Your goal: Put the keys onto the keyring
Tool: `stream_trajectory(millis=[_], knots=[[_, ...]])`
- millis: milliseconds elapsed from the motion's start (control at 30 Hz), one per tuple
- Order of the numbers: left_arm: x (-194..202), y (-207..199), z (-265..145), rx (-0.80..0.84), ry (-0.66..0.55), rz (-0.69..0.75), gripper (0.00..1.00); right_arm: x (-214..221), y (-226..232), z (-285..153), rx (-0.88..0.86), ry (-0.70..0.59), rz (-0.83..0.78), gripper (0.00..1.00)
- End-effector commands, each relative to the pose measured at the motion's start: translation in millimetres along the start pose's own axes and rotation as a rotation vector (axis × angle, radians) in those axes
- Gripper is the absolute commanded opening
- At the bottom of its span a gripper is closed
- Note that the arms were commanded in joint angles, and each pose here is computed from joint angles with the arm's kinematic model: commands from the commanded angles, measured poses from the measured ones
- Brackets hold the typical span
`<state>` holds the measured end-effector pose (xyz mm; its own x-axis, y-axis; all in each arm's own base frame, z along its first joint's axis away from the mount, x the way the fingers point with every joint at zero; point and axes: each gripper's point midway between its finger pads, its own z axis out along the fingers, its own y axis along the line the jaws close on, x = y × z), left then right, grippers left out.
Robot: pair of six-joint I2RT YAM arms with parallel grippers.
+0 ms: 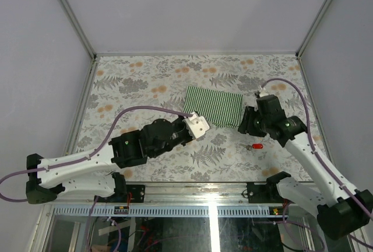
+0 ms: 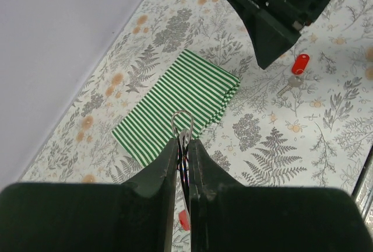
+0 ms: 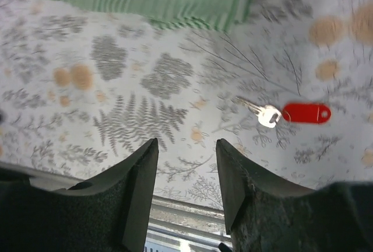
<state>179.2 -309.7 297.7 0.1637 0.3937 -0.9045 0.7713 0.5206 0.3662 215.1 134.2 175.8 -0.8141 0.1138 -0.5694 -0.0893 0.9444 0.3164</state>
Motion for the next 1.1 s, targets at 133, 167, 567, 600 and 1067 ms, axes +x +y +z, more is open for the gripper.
stream_trajectory(millis=[133, 167, 567, 600, 1067], knots=[[-19, 19, 2, 0.03, -0.036, 0.032, 0.0, 22, -55, 42, 0.044, -0.154, 0.454, 0.52], [-19, 20, 4, 0.036, -0.043, 0.029, 0.0, 27, -62, 46, 0.06, -0.163, 0.484, 0.52], [-11, 10, 25, 0.088, -0.035, 0.09, 0.0, 75, -116, 58, 0.244, -0.213, 0.624, 0.46], [-7, 9, 25, 0.085, -0.031, 0.088, 0.0, 78, -118, 59, 0.252, -0.212, 0.626, 0.46], [16, 6, 25, 0.071, 0.005, 0.084, 0.0, 83, -122, 77, 0.24, -0.211, 0.671, 0.42]])
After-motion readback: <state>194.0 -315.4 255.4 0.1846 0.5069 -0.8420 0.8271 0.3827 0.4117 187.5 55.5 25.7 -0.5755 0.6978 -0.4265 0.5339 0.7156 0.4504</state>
